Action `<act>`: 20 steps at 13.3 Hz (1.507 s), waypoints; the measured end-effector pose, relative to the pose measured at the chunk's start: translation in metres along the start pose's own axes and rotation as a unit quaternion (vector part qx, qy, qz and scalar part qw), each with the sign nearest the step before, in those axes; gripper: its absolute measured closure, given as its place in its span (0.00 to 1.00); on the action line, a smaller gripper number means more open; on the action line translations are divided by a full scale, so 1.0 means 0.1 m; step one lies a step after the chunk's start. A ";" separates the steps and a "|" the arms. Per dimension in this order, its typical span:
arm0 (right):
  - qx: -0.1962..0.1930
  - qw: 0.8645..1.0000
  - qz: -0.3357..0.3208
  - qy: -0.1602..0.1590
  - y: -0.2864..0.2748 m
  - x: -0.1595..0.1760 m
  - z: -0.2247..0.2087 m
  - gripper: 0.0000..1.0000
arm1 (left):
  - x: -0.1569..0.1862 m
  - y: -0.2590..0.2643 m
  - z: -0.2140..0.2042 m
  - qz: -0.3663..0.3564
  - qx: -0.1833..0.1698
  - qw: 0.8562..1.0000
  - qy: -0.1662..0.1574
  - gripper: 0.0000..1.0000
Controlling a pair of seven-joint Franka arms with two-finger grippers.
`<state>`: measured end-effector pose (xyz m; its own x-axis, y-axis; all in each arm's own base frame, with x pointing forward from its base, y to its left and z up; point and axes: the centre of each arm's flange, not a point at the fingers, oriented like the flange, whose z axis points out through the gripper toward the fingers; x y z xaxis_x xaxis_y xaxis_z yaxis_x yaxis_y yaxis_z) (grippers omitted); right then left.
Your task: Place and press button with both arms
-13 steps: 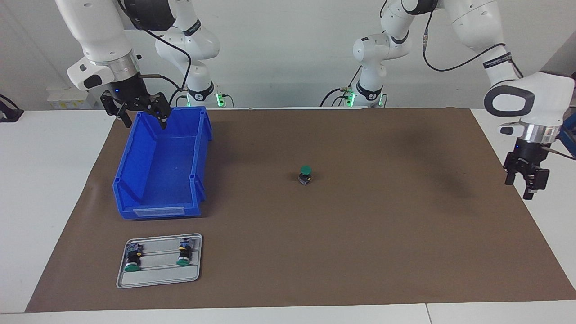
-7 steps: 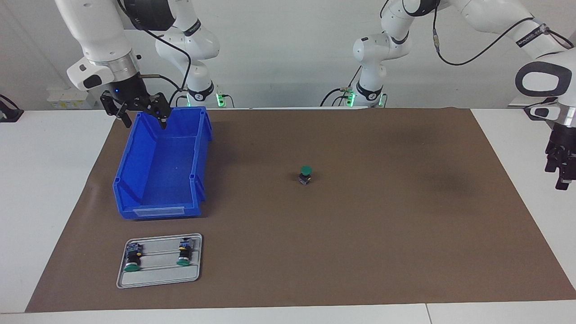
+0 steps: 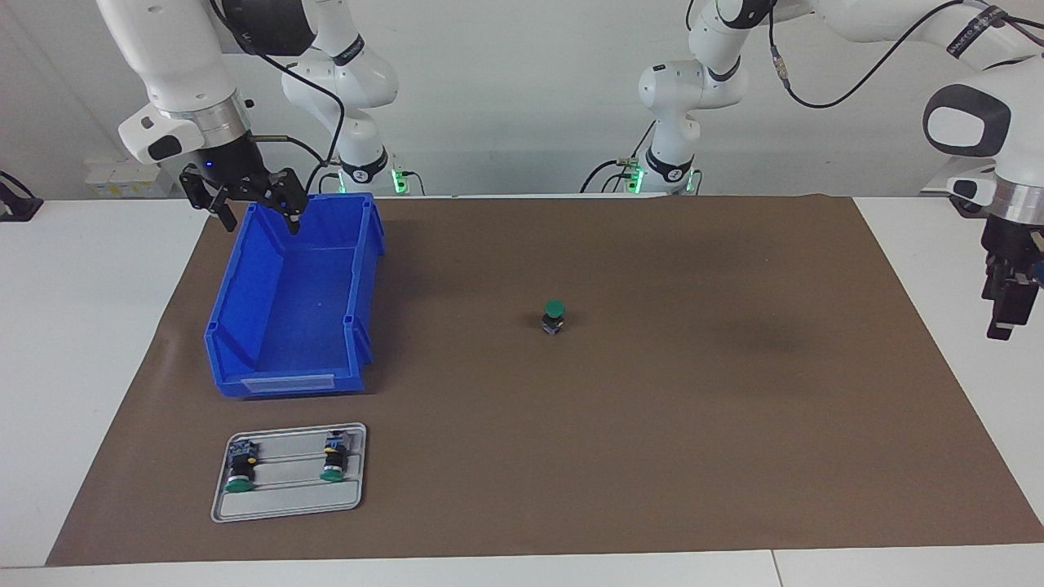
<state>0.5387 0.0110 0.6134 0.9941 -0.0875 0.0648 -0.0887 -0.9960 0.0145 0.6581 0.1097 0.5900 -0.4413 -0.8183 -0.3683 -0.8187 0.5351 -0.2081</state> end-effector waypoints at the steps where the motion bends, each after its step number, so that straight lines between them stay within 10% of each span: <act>1: 0.000 1.000 0.000 0.000 0.00 0.00 0.00 0.00 | 0.15 -0.10 -0.08 -0.030 -0.008 0.999 0.004 0.02; 6: 0.000 1.000 0.001 0.000 0.01 0.00 0.00 0.00 | 1.08 -0.57 -0.32 -0.220 -0.043 0.974 0.040 0.02; 11: 0.000 1.000 0.001 0.000 0.01 0.00 0.00 0.00 | 2.19 -0.74 -0.40 -0.444 -0.089 0.890 0.053 0.02; 20: 0.000 1.000 0.001 0.000 0.01 0.00 0.00 0.00 | 3.40 -0.69 -0.67 -0.775 -0.191 0.598 0.068 0.06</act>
<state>0.5387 0.0097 0.6133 0.9939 -0.0899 0.0645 -0.0911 -0.9957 0.0145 0.5402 -0.2196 0.5396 0.9529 -0.2919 0.0821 -0.2949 -0.9551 0.0275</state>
